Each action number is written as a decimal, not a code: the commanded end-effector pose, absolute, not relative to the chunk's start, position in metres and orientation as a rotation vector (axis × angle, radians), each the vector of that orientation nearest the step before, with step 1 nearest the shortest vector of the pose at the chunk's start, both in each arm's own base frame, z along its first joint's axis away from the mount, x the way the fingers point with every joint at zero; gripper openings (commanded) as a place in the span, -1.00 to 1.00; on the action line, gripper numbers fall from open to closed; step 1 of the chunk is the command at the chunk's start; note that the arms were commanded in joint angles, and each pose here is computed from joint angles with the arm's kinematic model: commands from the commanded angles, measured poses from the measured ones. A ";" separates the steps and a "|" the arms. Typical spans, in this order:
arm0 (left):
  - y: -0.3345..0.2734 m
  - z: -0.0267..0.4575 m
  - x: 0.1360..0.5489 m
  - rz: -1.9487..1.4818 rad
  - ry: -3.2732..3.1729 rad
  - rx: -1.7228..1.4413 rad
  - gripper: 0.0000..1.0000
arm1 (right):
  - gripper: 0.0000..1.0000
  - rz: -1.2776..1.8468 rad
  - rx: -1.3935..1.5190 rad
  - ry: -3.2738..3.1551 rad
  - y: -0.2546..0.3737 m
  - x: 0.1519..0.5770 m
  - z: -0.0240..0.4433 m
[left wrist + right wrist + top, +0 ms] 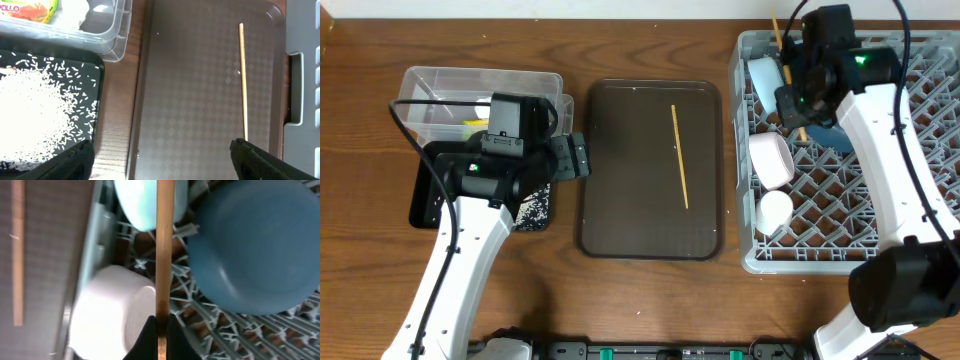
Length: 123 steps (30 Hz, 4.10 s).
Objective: Sort waste into correct bins and load items into the dishwasher rack
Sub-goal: 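Stand the chopstick upright in the dish rack and release, then grasp the second wooden chopstick with the right gripper, then place the second chopstick in the dish rack beside the first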
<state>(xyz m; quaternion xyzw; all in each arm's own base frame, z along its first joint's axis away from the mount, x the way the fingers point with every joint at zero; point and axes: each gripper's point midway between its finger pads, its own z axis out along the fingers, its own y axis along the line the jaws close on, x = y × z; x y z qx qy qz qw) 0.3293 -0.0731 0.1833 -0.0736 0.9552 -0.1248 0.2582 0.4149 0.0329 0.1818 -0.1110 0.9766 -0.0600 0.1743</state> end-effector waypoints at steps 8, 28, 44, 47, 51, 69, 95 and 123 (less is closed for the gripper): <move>-0.071 0.191 0.332 -0.326 2.568 -0.187 0.79 | -0.98 -0.343 -0.293 2.833 -0.021 0.405 0.137; -0.071 0.191 0.332 -0.326 2.568 -0.187 0.80 | -0.67 -0.196 -0.104 2.983 -0.019 0.368 0.096; -0.071 0.191 0.332 -0.326 2.568 -0.187 0.79 | 0.12 0.260 -0.359 2.615 0.119 0.410 0.206; -0.071 0.191 0.332 -0.326 2.568 -0.187 0.79 | 0.08 0.278 -0.483 2.602 0.160 0.411 0.187; -0.071 0.191 0.332 -0.326 2.568 -0.187 0.79 | 0.01 0.246 -0.520 2.657 0.196 0.412 0.145; -0.071 0.191 0.332 -0.326 2.568 -0.187 0.79 | -0.40 0.124 -0.596 2.924 0.219 0.395 0.013; -0.071 0.191 0.332 -0.326 2.568 -0.187 0.79 | -0.98 -0.057 -0.445 2.993 0.211 0.386 -0.006; -0.071 0.191 0.332 -0.326 2.568 -0.187 0.79 | -0.97 -0.230 -0.057 2.806 -0.003 0.364 0.208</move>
